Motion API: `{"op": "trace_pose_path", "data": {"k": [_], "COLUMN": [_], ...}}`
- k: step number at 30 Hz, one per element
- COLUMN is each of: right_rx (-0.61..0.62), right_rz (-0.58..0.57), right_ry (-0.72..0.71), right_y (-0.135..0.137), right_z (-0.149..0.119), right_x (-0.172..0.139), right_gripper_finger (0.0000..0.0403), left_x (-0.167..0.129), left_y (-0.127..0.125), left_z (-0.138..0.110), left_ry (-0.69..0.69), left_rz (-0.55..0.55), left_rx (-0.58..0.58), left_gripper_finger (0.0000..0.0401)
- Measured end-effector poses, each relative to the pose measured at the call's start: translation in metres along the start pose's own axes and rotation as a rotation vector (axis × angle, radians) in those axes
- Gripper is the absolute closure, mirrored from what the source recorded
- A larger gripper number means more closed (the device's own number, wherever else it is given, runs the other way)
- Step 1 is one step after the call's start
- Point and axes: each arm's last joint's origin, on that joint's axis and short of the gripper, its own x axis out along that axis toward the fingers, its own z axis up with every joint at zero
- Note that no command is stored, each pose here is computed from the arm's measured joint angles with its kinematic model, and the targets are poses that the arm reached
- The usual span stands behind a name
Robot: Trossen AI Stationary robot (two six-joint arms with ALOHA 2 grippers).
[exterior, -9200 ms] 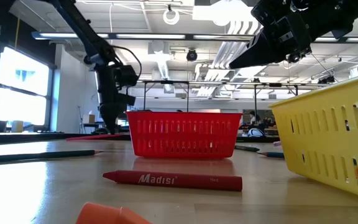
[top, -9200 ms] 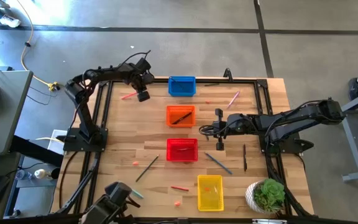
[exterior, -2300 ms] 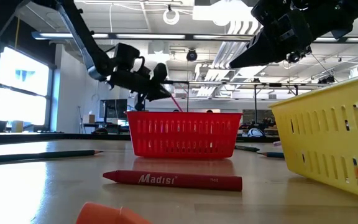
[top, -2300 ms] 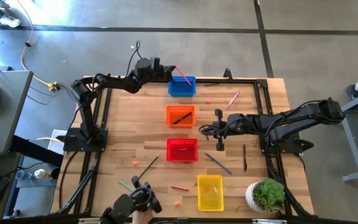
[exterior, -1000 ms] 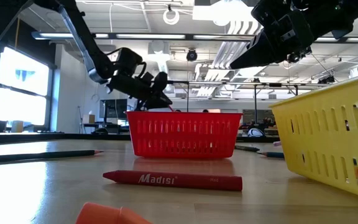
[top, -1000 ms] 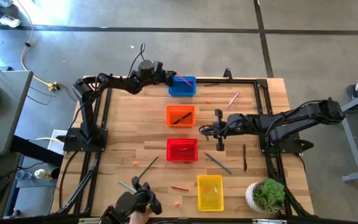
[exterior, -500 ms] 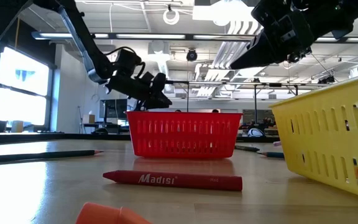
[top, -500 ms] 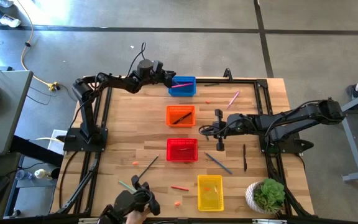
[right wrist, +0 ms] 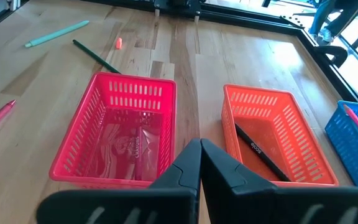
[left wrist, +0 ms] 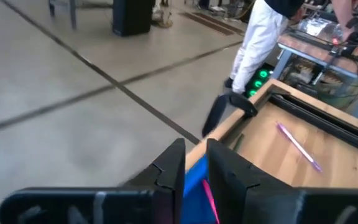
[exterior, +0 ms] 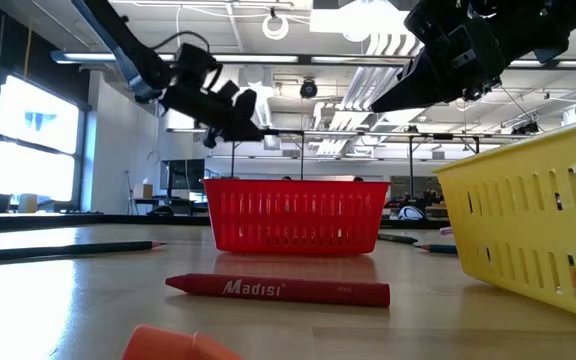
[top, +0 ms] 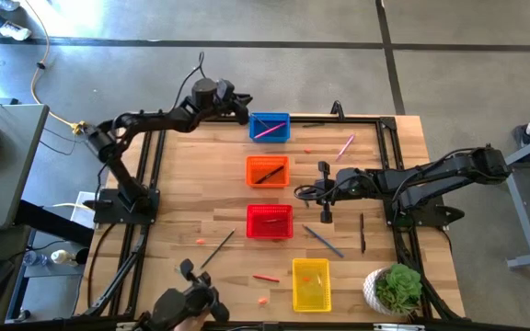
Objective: Sort crayons/erasers/pens/pencils in bins
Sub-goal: Put the green crayon into the red bin
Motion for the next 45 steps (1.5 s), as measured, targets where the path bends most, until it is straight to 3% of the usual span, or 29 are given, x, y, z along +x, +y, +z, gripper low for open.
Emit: {"op": "trace_pose_path", "data": {"k": [7,19,26,30,34,38,45], "right_rx": [0.020,0.018,0.048,0.016,0.026,0.022,0.082], "right_rz": [-0.001,0.000,0.002,0.001,-0.044,-0.093,-0.147], "right_ry": [0.002,0.009,0.016,0.031,0.027,0.032,0.053], "right_y": [0.000,0.000,0.000,0.000,-0.003,-0.003,-0.005], "right_z": [0.000,-0.001,-0.002,-0.003,-0.002,-0.002,0.007], "right_x": [0.000,0.000,0.000,0.000,0.000,0.000,-0.002], "right_gripper_finger": [0.0403,0.0403,0.0403,0.0403,0.0403,0.0403,0.0403], "left_x": [-0.022,-0.024,-0.024,-0.024,-0.028,-0.037,-0.048], "left_y": [-0.015,-0.059,-0.068,-0.074,-0.073,-0.065,-0.069], "left_z": [0.023,0.023,0.024,0.022,0.006,-0.020,-0.059], "left_ry": [-0.045,-0.055,-0.085,-0.092,-0.172,-0.224,-0.142], "left_rz": [0.000,0.022,0.001,-0.005,0.081,0.019,-0.041], "left_rx": [0.111,0.321,0.275,0.323,0.317,0.294,0.331], "left_gripper_finger": [0.0397,0.0401,0.0401,0.0401,0.0401,0.0401,0.0401]}}
